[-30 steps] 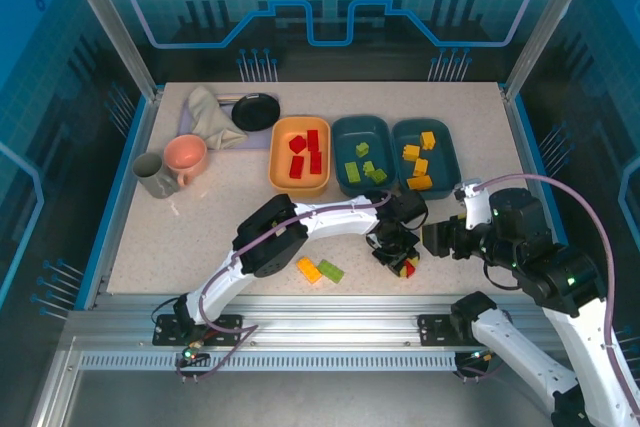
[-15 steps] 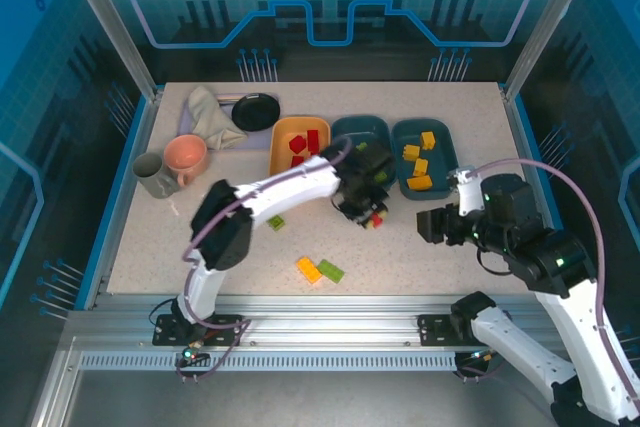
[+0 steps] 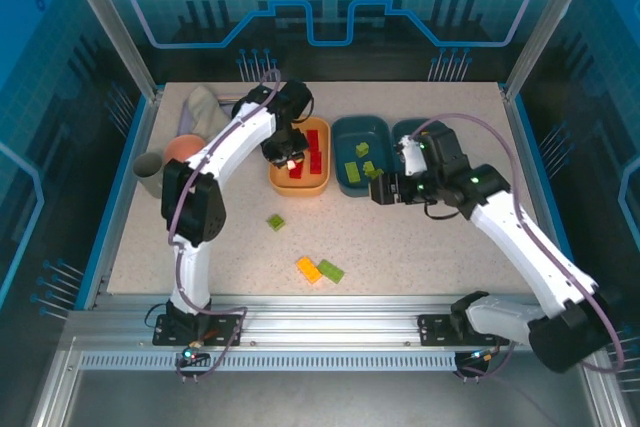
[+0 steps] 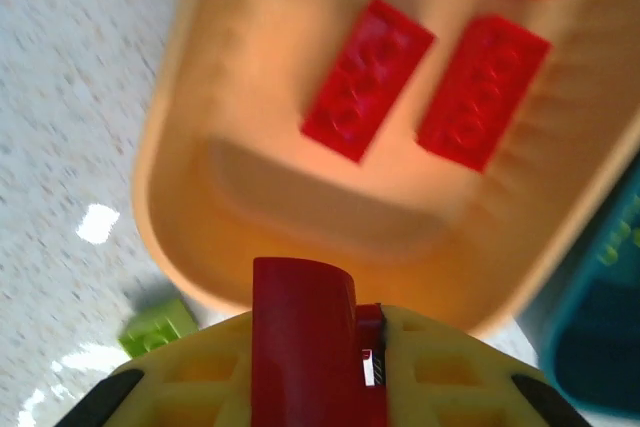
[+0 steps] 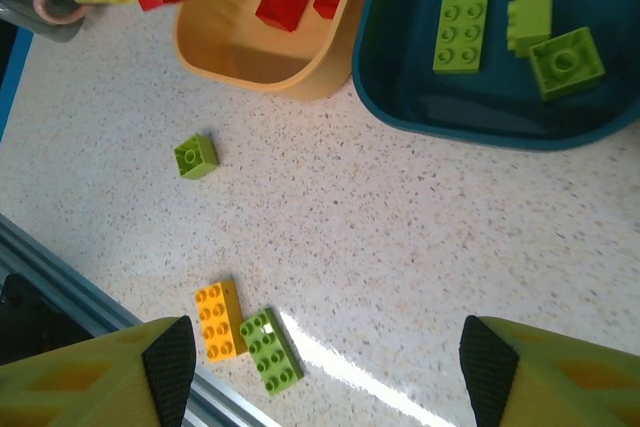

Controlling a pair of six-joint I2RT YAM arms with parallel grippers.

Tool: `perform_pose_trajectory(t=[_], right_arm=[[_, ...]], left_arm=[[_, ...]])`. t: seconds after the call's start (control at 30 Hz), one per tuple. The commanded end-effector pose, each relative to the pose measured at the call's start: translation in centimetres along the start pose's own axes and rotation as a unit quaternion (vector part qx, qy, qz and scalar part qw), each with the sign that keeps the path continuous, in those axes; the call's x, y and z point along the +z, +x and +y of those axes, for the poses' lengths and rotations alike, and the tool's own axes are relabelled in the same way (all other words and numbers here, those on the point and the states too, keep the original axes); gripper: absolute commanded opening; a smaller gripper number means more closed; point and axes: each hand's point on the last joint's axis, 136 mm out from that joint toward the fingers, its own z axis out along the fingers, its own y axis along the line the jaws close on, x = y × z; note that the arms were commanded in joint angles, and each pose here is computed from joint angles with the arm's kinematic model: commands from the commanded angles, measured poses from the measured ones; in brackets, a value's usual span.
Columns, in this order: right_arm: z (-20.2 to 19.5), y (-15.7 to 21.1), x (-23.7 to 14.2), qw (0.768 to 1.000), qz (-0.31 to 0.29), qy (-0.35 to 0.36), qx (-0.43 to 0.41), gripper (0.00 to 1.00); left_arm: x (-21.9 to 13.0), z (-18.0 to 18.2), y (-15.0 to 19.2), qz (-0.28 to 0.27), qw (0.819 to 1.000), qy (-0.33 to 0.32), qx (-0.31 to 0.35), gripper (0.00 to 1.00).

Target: Sort the legos into containers by color

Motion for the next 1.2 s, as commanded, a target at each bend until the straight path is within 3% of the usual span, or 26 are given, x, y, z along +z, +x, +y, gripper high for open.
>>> perform_pose_trajectory(t=[0.0, 0.37, 0.57, 0.77, 0.93, 1.03, 1.17], right_arm=[[3.1, -3.6, 0.6, 0.997, -0.047, -0.064, -0.004, 0.73], [4.4, -3.1, 5.2, 0.997, 0.0, -0.077, 0.0, 0.73], [4.2, -0.8, 6.3, 0.997, 0.04, -0.056, -0.044, 0.73], [6.0, 4.0, 7.7, 0.98, 0.107, -0.03, -0.166, 0.74], [8.1, 9.9, 10.1, 0.942, 0.186, -0.006, -0.279, 0.75], [8.9, 12.5, 11.8, 0.924, 0.227, 0.012, -0.308, 0.73], [9.6, 14.8, 13.8, 0.904, 0.267, 0.029, -0.333, 0.73]], left_arm=[[2.0, 2.2, -1.8, -0.007, 0.994, -0.082, 0.072, 0.07], [6.3, 1.1, -4.5, -0.013, 0.989, -0.117, 0.094, 0.14], [6.5, 0.7, -4.3, -0.006, 0.99, -0.106, 0.092, 0.36], [2.8, -0.8, -4.9, -0.032, 0.994, -0.066, 0.085, 0.48], [-3.3, -0.9, -4.9, -0.073, 0.996, -0.013, 0.051, 0.59], [-7.2, 1.4, -4.3, -0.103, 0.995, 0.007, 0.01, 0.64], [-10.2, 7.3, -2.6, -0.123, 0.989, 0.028, -0.076, 0.67]])
